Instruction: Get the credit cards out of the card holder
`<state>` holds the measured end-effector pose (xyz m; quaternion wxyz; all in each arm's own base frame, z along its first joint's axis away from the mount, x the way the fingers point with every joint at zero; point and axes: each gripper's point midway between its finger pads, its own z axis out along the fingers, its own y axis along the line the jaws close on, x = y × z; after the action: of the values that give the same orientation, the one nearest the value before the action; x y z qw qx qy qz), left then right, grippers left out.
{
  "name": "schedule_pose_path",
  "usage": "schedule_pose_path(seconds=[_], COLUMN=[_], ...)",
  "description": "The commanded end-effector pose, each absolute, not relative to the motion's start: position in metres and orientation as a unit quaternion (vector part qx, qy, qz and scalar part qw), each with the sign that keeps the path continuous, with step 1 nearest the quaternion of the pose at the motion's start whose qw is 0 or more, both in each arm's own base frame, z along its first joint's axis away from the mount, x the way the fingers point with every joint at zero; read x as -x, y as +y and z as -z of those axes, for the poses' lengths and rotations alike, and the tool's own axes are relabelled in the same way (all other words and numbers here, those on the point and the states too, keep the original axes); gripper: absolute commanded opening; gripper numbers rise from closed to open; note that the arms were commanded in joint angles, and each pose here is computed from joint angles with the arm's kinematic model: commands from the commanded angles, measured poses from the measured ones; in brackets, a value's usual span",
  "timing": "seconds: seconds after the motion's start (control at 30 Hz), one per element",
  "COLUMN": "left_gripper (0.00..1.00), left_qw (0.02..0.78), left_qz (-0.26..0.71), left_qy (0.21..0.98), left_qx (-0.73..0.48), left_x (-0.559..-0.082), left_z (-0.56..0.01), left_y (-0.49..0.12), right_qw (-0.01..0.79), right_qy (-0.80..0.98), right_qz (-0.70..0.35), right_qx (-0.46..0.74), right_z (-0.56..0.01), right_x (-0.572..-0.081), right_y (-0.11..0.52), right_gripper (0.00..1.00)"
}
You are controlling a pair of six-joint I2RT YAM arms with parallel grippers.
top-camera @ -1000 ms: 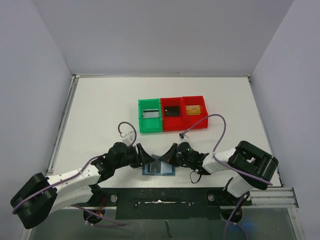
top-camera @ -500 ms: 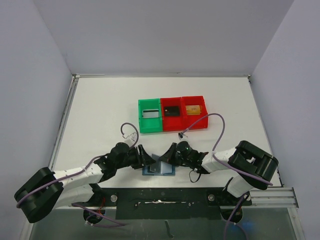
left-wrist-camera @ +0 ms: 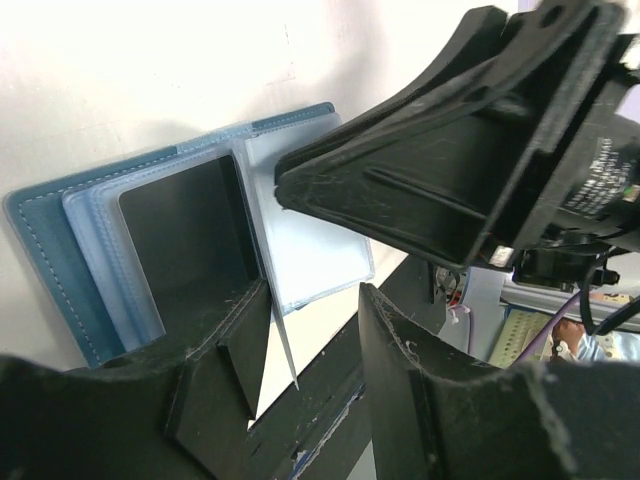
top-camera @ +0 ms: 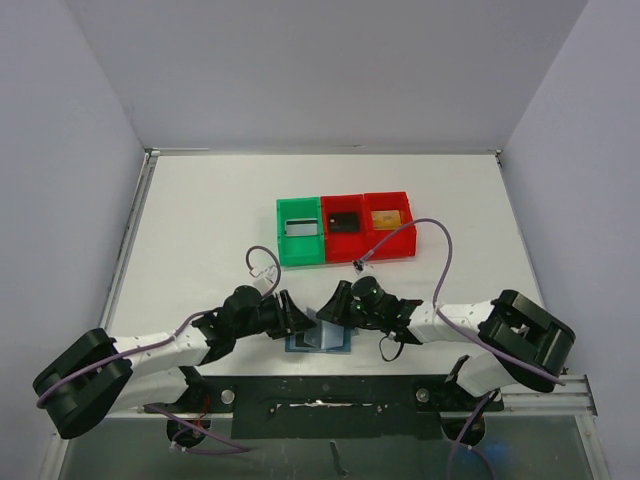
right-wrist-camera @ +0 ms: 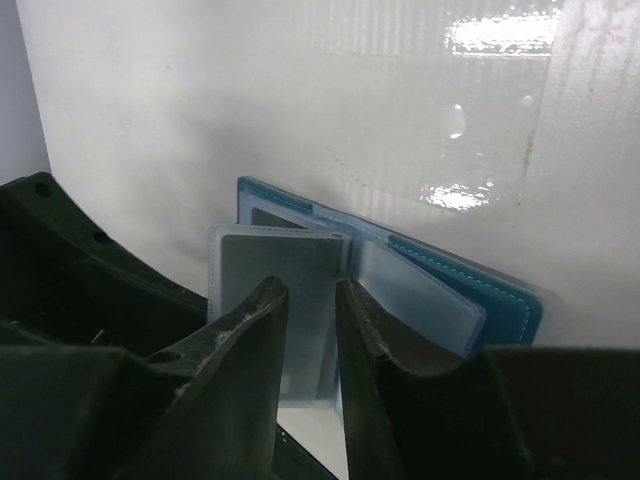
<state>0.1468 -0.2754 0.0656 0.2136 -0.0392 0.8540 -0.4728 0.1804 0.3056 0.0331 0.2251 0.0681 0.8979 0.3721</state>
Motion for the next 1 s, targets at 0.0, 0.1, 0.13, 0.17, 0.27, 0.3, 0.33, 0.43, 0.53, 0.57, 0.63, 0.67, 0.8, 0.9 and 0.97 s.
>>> schedule_pose_path(seconds=[0.0, 0.1, 0.13, 0.17, 0.27, 0.3, 0.33, 0.43, 0.53, 0.57, 0.63, 0.67, 0.8, 0.9, 0.97], left_gripper=[0.39, 0.39, 0.39, 0.39, 0.39, 0.39, 0.39, 0.39, 0.39, 0.39, 0.39, 0.39, 0.39, 0.4, 0.4], left_qw=[0.23, 0.23, 0.229, 0.229, 0.226, 0.225, 0.225, 0.23, 0.232, 0.229, 0.222, 0.219, 0.221, 0.232, 0.243], left_qz=[0.502, 0.505, 0.507, 0.509, 0.514, 0.516, 0.516, 0.52, 0.535, 0.539, 0.542, 0.541, 0.533, 0.521, 0.513], left_qy=[0.833, 0.831, 0.831, 0.83, 0.827, 0.827, 0.827, 0.823, 0.812, 0.811, 0.81, 0.812, 0.816, 0.821, 0.824], left_qx=[0.029, 0.027, 0.025, 0.023, 0.015, 0.013, 0.012, 0.011, 0.004, -0.002, -0.016, -0.021, -0.022, -0.007, 0.004], left_x=[-0.151, -0.151, -0.15, -0.149, -0.148, -0.147, -0.147, -0.148, -0.148, -0.147, -0.143, -0.141, -0.14, -0.143, -0.145], left_z=[-0.084, -0.087, -0.088, -0.089, -0.092, -0.093, -0.093, -0.096, -0.104, -0.106, -0.108, -0.106, -0.103, -0.1, -0.099], left_y=[-0.286, -0.288, -0.289, -0.291, -0.297, -0.299, -0.302, -0.31, -0.323, -0.328, -0.339, -0.343, -0.345, -0.336, -0.329], right_qw=[0.262, 0.278, 0.284, 0.29, 0.306, 0.311, 0.314, 0.317, 0.32, 0.324, 0.331, 0.336, 0.36, 0.379, 0.386], right_qy=[0.883, 0.884, 0.885, 0.886, 0.885, 0.884, 0.884, 0.888, 0.892, 0.892, 0.89, 0.888, 0.873, 0.853, 0.844], right_qz=[-0.386, -0.371, -0.362, -0.354, -0.338, -0.335, -0.332, -0.317, -0.297, -0.29, -0.284, -0.285, -0.306, -0.337, -0.356], right_qx=[-0.05, -0.061, -0.069, -0.076, -0.092, -0.096, -0.098, -0.101, -0.114, -0.122, -0.13, -0.131, -0.122, -0.12, -0.114], right_z=[-0.068, -0.073, -0.075, -0.076, -0.079, -0.081, -0.082, -0.083, -0.082, -0.082, -0.084, -0.086, -0.097, -0.109, -0.113], right_x=[-0.191, -0.194, -0.196, -0.197, -0.199, -0.199, -0.199, -0.199, -0.2, -0.201, -0.202, -0.203, -0.205, -0.206, -0.205], right_y=[0.31, 0.3, 0.295, 0.29, 0.275, 0.272, 0.267, 0.257, 0.244, 0.24, 0.234, 0.232, 0.231, 0.234, 0.236], right_gripper=[0.31, 0.37, 0.39, 0.41, 0.48, 0.53, 0.56, 0.61, 0.63, 0.63, 0.64, 0.64, 0.68, 0.71, 0.72])
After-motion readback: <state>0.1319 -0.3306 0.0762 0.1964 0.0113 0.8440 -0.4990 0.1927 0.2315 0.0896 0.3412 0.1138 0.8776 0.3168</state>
